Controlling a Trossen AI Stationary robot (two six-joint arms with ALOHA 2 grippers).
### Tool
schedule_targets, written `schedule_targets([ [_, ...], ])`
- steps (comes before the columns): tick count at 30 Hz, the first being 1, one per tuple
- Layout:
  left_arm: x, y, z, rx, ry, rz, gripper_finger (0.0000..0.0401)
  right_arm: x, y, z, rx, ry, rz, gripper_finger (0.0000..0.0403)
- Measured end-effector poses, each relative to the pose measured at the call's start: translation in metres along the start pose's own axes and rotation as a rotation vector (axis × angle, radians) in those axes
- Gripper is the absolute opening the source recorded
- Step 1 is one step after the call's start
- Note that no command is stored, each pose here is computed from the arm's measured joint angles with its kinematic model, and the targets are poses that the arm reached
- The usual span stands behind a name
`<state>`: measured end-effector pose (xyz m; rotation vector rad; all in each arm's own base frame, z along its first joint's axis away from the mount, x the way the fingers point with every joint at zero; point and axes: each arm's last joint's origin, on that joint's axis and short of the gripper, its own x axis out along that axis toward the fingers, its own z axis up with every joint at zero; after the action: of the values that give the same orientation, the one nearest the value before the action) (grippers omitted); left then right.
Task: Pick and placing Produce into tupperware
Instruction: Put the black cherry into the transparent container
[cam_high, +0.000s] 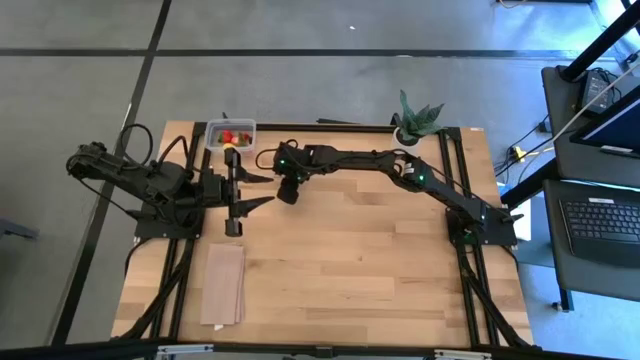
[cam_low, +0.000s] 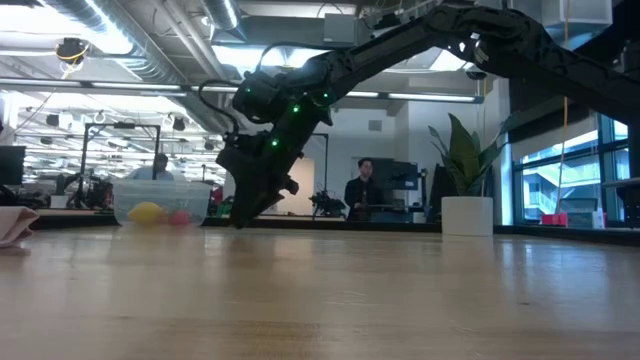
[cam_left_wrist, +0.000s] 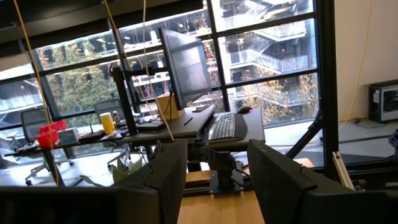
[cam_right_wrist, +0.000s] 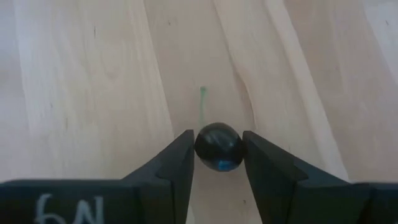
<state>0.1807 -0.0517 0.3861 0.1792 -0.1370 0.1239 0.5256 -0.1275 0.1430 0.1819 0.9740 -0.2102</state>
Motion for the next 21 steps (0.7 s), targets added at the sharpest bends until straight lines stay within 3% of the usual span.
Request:
schedule_targets([
  [7, 0.0000, -0.0001, -0.0003, 0.001, 0.003, -0.001, 0.0161, 0.0000, 0.0000, 0.0016, 0.007, -0.016, 0.001, 0.0138],
  [11, 0.0000, -0.0001, -0.0004, 0.002, 0.003, -0.001, 0.0167, 0.0002, 0.0000, 0.0001, 0.073, -0.002, -0.003, 0.0138],
  [21, 0.0000, -0.0001, -0.0004, 0.004, 0.004, -0.001, 0.0165, 0.0001, -0.0009, -0.0002, 0.022, 0.000, -0.027, 0.0151],
])
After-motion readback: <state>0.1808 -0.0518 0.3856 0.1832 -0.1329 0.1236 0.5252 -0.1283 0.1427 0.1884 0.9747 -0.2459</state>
